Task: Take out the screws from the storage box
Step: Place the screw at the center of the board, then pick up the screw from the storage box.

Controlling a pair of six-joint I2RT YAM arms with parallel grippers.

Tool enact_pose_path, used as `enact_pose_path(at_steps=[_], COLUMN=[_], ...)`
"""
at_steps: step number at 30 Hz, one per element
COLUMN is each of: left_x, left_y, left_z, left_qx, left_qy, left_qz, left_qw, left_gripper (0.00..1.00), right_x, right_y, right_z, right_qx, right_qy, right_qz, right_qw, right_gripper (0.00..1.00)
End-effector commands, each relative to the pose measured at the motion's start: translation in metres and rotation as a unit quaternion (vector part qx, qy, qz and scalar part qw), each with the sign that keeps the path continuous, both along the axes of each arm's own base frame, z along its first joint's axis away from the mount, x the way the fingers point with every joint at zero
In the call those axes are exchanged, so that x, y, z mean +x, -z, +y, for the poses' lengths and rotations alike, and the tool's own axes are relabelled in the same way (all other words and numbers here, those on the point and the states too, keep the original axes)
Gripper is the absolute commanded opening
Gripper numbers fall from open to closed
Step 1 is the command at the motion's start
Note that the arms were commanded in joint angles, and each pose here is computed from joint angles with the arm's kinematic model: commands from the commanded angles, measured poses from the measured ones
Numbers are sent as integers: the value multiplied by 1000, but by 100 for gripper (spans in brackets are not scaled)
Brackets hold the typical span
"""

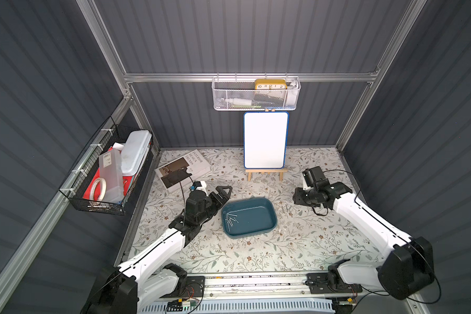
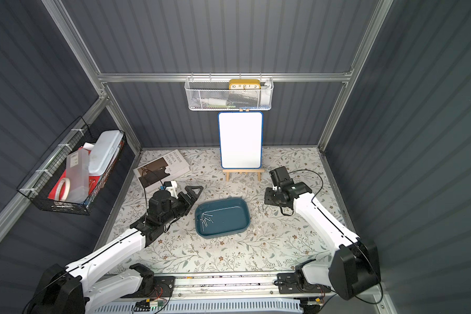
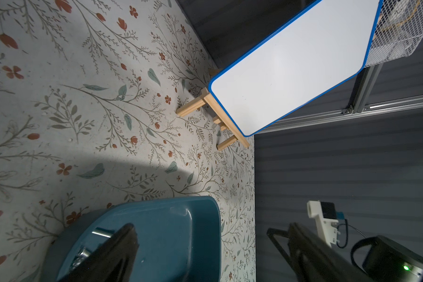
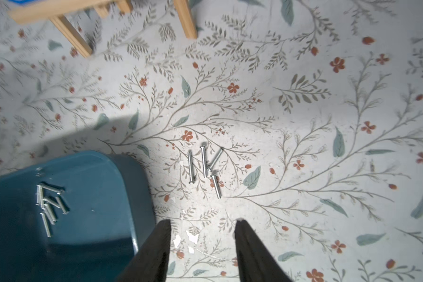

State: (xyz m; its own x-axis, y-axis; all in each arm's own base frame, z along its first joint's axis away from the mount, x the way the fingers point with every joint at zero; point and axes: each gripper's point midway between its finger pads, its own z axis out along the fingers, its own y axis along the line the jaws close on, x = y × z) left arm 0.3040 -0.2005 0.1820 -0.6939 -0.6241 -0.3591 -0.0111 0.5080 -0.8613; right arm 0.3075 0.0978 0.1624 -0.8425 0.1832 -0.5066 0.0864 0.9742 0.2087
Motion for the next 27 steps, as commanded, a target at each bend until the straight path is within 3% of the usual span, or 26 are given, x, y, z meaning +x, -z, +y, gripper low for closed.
enact_pose_path(at_steps=[1,6,11,16,19,23,27], left_x=[7,7,9,5,-1,-9,-14], left_y=[-22,-24,-36,-31,-29,-28,-21], left_z=[-7,-6,-3,2,9,18,27], left_qx=[1,1,-3,8,10,4,10], left_qy=[12,10,-1,-6,-18,-31,-47], left_qz=[-29,-30,-44,-32,-29,-32,-22], left_qw=[1000,1000,999,999,999,999,999], left_gripper=[99,99,99,100,99,99,99], right_x=[-3,-6,-15,-23,-28,-35,-43], right_y=[-17,-39,-42,-45,-43,-46,-42], right_z=[-21,-31,-33,-5,11,51,113], right_qx=[-18,16,45,81,91,45,7], right_qy=[37,77,90,15,-18,-99,-205], right_qz=[-51,-138,-156,-124,-83,-70,-65], right_qw=[998,987,983,989,992,992,977], right_gripper=[52,99,99,99,90,85,80])
